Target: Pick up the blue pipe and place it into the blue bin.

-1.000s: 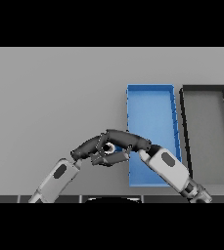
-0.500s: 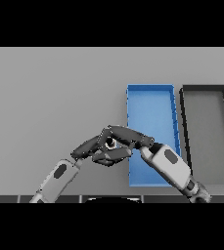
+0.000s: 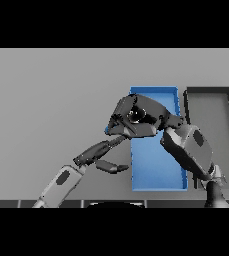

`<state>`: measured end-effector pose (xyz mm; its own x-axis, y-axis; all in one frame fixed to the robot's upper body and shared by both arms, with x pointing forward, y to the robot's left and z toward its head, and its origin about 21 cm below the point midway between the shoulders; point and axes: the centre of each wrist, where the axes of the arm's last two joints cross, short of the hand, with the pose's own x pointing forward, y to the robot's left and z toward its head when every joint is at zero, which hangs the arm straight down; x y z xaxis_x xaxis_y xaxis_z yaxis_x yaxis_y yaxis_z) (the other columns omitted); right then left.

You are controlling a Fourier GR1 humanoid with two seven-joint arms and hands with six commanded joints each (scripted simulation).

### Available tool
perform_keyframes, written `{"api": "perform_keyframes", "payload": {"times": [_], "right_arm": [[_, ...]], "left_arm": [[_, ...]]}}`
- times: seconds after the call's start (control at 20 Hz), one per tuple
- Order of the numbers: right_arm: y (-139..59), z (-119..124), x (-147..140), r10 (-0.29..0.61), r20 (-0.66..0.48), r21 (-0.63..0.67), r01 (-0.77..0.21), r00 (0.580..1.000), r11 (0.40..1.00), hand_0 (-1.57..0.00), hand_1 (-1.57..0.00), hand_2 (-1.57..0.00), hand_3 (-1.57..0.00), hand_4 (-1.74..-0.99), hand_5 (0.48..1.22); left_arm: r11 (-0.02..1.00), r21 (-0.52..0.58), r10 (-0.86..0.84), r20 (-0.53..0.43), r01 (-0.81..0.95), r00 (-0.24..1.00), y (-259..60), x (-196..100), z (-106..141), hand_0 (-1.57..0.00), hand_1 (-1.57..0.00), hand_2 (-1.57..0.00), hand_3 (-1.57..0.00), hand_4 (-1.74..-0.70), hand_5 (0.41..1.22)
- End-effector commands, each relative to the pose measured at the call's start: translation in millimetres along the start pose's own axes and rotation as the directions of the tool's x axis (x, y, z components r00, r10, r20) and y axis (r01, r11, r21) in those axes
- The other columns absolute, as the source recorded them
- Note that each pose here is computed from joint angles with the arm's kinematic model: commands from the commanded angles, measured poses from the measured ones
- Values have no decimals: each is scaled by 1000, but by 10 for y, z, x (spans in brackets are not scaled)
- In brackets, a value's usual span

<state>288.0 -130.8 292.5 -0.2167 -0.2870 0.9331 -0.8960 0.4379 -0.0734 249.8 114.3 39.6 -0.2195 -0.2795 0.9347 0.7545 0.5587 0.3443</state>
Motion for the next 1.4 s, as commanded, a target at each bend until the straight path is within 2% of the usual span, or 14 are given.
{"api": "perform_keyframes", "payload": {"times": [0.0,0.15,0.25,0.4,0.5,0.6,0.7,0.85,1.05,1.25,1.3,1.35], "right_arm": [[-56,-36,111,21,25,-19,-20,999,1000,-1571,-1571,-1571,-1571,-1720,1127],[-316,-71,383,74,41,-168,-66,996,984,-1571,-1571,-1571,-1571,-1730,1110],[-501,-48,443,108,17,-279,-99,994,955,-1571,-1571,-1571,-1571,-1734,1127],[-823,156,314,106,-91,-423,-135,990,896,-1571,-1571,-1571,-1571,-1737,1135],[-1024,363,148,46,-159,-517,-123,986,847,-1571,-1571,-1571,-1571,-1739,1124],[-1108,573,-56,-11,-208,-579,-114,978,807,-1571,-1571,-1571,-1571,-1740,1117],[-1118,711,-271,-71,-257,-615,-107,964,781,-1571,-1571,-1571,-1571,-1740,1122],[-1081,930,-609,-196,-339,-688,-100,920,719,-1571,-1571,-1571,-1571,-1741,1120],[-954,1207,-977,-363,-446,-739,-108,818,664,-1571,-1571,-1571,-1571,-1741,1122],[-853,1428,-1324,-445,-541,-737,-147,714,660,-1571,-1571,-1571,-1571,-1591,1114],[-860,1460,-1387,-470,-558,-743,-160,684,649,-1571,-1571,-1571,-1330,-1599,1110],[-849,1487,-1465,-511,-567,-757,-165,646,632,-1563,-1459,-1393,-1122,-1547,1133]], "left_arm": [[1000,1,-4,6,4,1000,25,0,-6,0,0,0,0,-912,502],[1000,6,-10,28,10,1000,35,-31,70,1,1,1,1,-903,495],[1000,-1,0,37,0,999,69,-26,101,1,1,1,1,-907,491],[1000,11,-3,21,3,1000,96,0,70,1,1,1,1,-911,487],[1000,13,11,-2,-11,1000,97,-60,85,1,1,1,1,-906,489],[1000,17,8,11,-8,1000,99,-23,64,1,1,1,1,-898,489],[1000,15,12,1,-12,1000,113,-31,77,1,1,1,1,-894,483],[1000,9,19,17,-19,1000,93,-33,87,1,1,1,1,-888,473],[1000,16,13,15,-14,1000,82,-32,71,1,1,1,1,-881,463],[1000,8,17,7,-17,1000,79,-26,49,1,1,1,1,-884,460],[1000,11,14,7,-14,1000,87,-21,45,1,1,1,1,-885,457],[1000,12,19,5,-19,1000,72,-26,42,1,1,1,1,-886,455]]}}
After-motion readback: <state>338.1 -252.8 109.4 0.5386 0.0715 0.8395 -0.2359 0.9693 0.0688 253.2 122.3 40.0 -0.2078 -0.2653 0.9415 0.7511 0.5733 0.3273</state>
